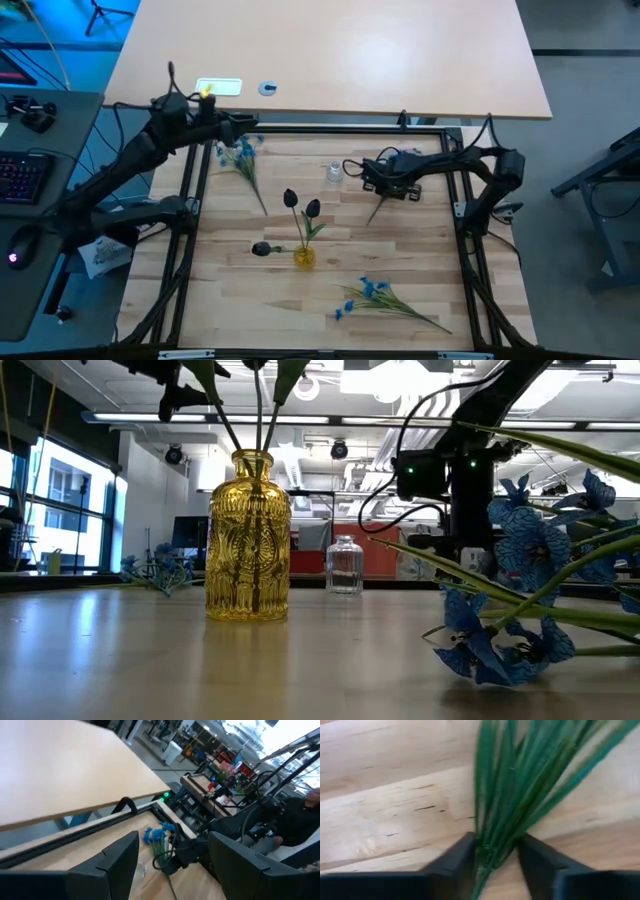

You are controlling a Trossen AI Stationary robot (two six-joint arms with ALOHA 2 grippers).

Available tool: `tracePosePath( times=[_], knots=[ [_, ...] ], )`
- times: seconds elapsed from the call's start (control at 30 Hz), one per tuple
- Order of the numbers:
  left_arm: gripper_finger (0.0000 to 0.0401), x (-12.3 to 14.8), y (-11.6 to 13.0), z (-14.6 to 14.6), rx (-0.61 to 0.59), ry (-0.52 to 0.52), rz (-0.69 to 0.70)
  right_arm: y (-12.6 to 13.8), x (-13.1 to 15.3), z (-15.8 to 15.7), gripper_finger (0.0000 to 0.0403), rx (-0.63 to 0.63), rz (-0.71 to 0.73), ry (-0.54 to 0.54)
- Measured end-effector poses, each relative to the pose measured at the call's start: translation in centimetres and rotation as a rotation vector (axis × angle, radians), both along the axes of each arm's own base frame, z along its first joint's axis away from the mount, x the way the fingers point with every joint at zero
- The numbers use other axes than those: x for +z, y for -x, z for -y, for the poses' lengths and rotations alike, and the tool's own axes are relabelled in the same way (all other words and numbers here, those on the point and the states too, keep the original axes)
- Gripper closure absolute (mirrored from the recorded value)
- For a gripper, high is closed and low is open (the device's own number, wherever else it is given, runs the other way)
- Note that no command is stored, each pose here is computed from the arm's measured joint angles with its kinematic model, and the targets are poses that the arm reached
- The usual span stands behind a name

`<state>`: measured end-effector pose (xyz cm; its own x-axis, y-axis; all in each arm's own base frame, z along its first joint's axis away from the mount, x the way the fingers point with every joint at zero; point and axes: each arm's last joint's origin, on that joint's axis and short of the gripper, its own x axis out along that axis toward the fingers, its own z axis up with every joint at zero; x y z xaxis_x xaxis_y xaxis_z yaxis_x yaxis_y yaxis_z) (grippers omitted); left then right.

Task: Sort flowers into vase by color
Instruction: Put the top right blue flowers into the transparent vase

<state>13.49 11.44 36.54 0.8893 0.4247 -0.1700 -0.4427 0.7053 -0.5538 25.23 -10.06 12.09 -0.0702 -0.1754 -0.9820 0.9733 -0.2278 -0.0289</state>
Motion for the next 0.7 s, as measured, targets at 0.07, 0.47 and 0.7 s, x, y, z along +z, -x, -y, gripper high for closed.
tracePosePath(
  times=[0.07,0.47,0.7],
  knots=[
    [0.0176,0.4,0.8,0.1,0.008,-0.039,0.013,-0.1,0.2,-0.2,0.0336,0.037,-0.007,0.022],
    [0.0176,1.6,3.4,0.7,0.101,-0.123,0.058,-3.0,9.7,-1.9,0.0394,0.502,0.445,0.66],
    [0.0176,1.8,3.0,0.2,0.123,-0.096,0.108,-4.9,12.9,-1.8,0.0398,0.812,0.862,1.134]
  ],
)
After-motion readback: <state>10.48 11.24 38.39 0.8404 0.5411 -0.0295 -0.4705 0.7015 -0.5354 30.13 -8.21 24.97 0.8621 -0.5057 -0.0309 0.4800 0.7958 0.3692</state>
